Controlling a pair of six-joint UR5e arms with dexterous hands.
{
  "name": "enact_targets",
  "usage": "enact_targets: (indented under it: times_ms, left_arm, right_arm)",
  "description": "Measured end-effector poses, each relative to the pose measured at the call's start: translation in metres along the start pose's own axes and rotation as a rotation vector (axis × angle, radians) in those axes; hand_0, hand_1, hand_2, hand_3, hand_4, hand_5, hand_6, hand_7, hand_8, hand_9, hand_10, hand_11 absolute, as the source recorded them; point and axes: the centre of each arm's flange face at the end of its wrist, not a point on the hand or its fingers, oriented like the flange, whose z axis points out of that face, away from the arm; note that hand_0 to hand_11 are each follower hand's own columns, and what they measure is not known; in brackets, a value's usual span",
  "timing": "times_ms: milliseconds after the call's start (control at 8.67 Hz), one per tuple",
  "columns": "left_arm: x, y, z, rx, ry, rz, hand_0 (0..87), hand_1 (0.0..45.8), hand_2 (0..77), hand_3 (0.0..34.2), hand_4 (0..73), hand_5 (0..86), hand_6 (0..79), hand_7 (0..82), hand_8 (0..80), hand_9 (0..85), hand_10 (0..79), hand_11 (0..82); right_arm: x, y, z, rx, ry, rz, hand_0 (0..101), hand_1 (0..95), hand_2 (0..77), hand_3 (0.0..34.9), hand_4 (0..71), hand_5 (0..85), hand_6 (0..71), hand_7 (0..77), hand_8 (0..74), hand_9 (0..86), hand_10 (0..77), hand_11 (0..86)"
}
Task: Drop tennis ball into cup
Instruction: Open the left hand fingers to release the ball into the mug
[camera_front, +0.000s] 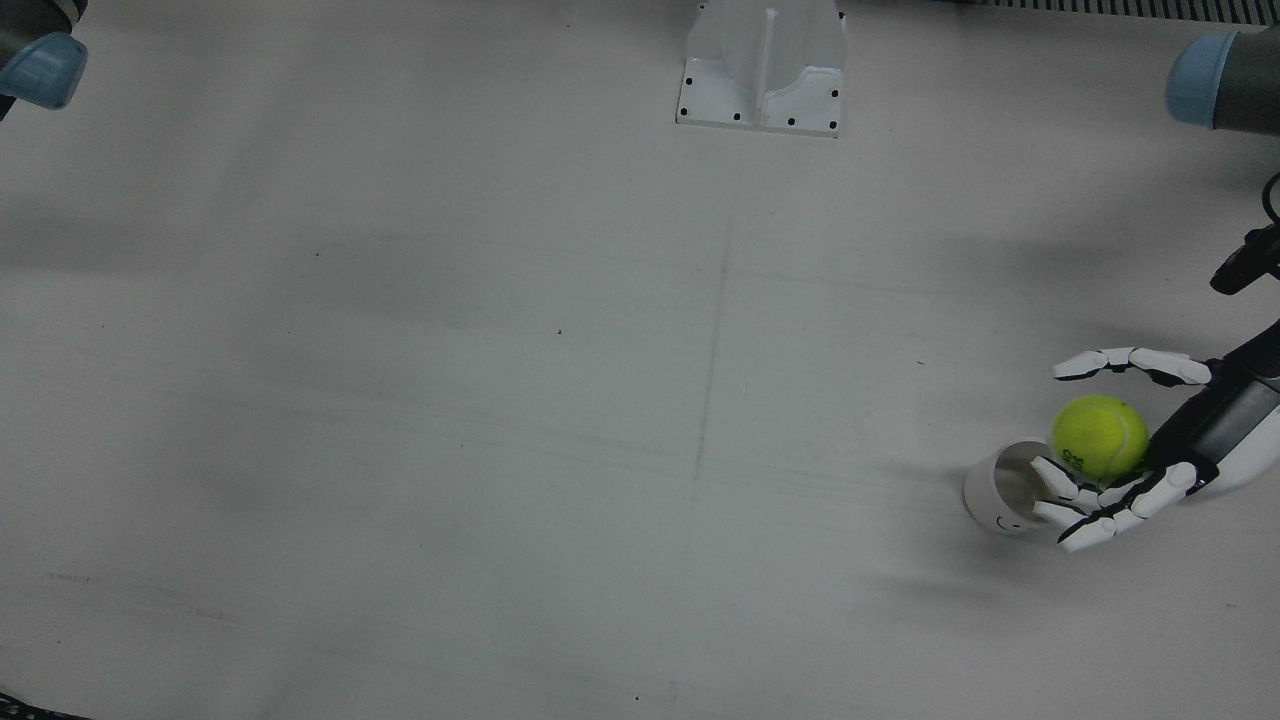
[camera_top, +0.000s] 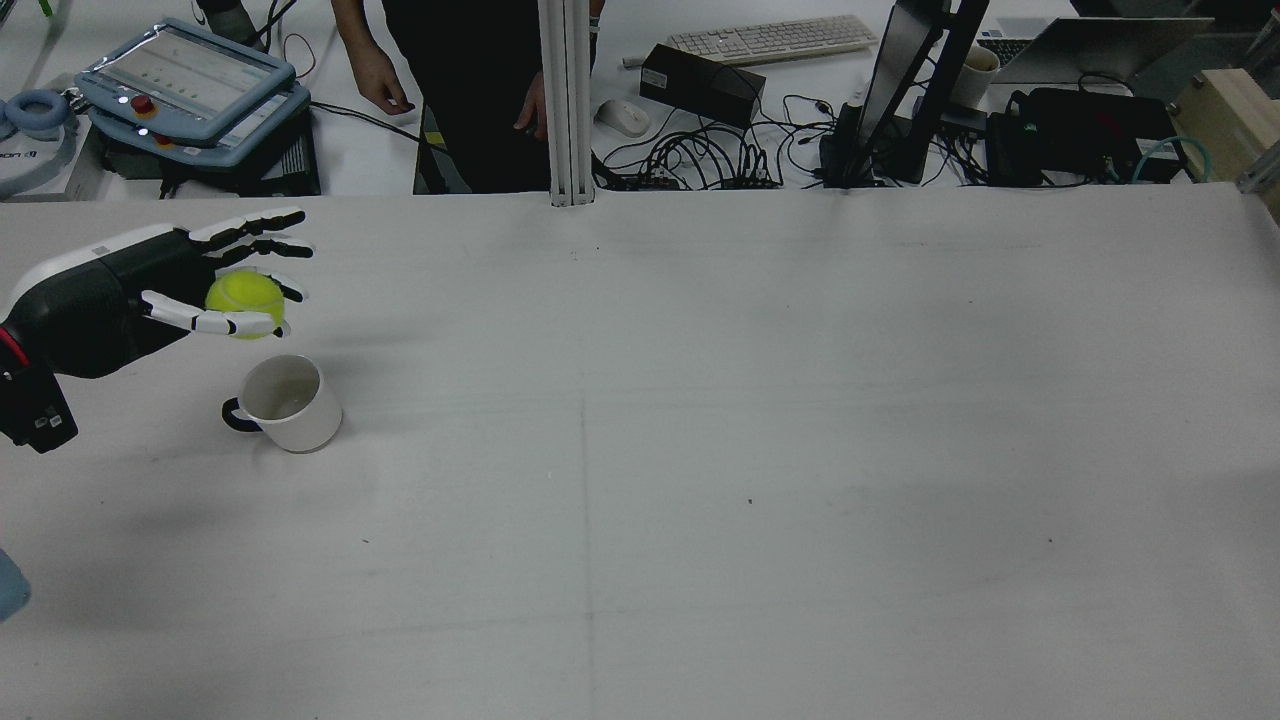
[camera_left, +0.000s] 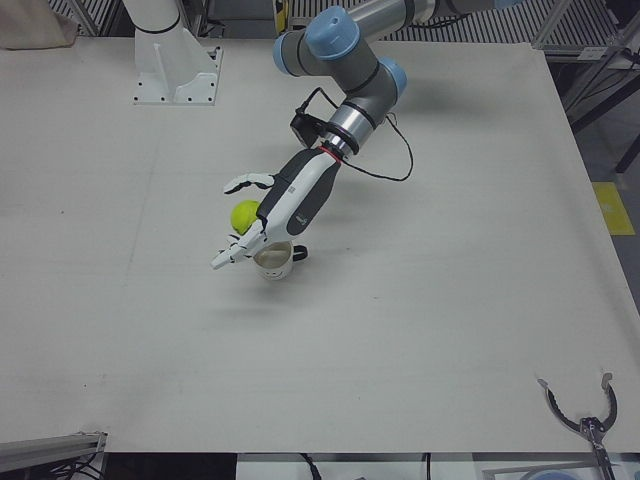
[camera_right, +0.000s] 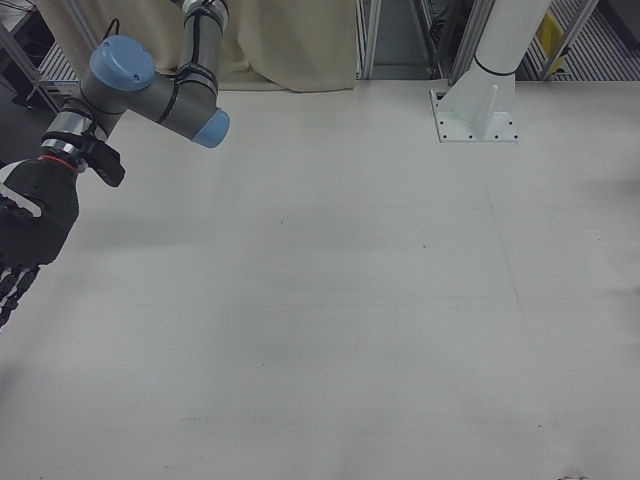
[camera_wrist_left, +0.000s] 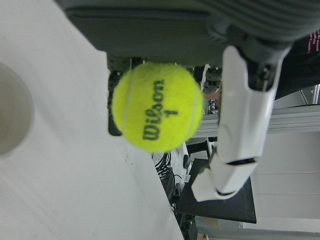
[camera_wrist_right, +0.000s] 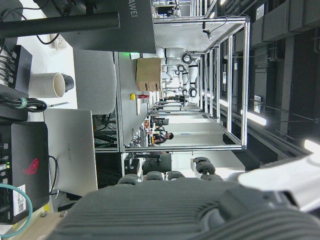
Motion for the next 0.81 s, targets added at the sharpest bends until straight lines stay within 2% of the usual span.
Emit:
enact_targets:
  times_ms: [115, 231, 346, 462, 692, 808]
  left_arm:
    - [0.0, 0.0, 0.0, -0.006, 0.0, -0.001, 65.0, 36.0, 22.9, 11.3, 7.1, 9.8, 5.5, 8.2, 3.8, 24.5, 10.9, 30.0]
    - [-0.001, 0.0, 0.0, -0.009, 0.0, -0.001, 64.9, 36.0, 22.9, 11.2, 7.1, 10.4, 5.5, 1.1, 1.6, 3.8, 2.7, 12.5]
    - [-0.001, 0.0, 0.0, -0.012, 0.0, -0.002, 64.9, 36.0, 22.9, 11.2, 7.1, 10.4, 5.5, 1.1, 1.6, 3.8, 2.7, 12.5]
    - [-0.001, 0.0, 0.0, -0.013, 0.0, -0.002, 65.6, 36.0, 22.9, 11.3, 6.5, 10.4, 5.5, 1.6, 3.8, 5.5, 7.1, 14.2]
    - [0.005, 0.004, -0.001, -0.021, 0.01, -0.002, 65.5, 36.0, 22.9, 11.3, 7.1, 10.4, 5.5, 3.8, 2.7, 4.4, 7.1, 14.2]
    - [0.036, 0.006, -0.013, -0.017, 0.063, 0.011, 63.8, 36.0, 22.9, 11.3, 4.9, 10.4, 4.9, 1.6, 3.3, 2.2, 7.1, 14.2]
  right_arm:
    - [0.0, 0.0, 0.0, 0.0, 0.0, 0.0, 0, 0.5, 0.5, 0.0, 0.0, 0.0, 0.0, 0.0, 0.0, 0.0, 0.0, 0.5]
    - [0.0, 0.0, 0.0, 0.0, 0.0, 0.0, 0, 0.5, 0.5, 0.0, 0.0, 0.0, 0.0, 0.0, 0.0, 0.0, 0.0, 0.5]
    - [0.0, 0.0, 0.0, 0.0, 0.0, 0.0, 0, 0.5, 0.5, 0.0, 0.0, 0.0, 0.0, 0.0, 0.0, 0.0, 0.0, 0.5]
    - [0.0, 0.0, 0.0, 0.0, 0.0, 0.0, 0, 0.5, 0.5, 0.0, 0.0, 0.0, 0.0, 0.0, 0.0, 0.0, 0.0, 0.5]
    - [0.0, 0.0, 0.0, 0.0, 0.0, 0.0, 0, 0.5, 0.5, 0.0, 0.0, 0.0, 0.0, 0.0, 0.0, 0.0, 0.0, 0.5]
    - [0.0, 0.0, 0.0, 0.0, 0.001, 0.0, 0, 0.5, 0.5, 0.0, 0.0, 0.0, 0.0, 0.0, 0.0, 0.0, 0.0, 0.5]
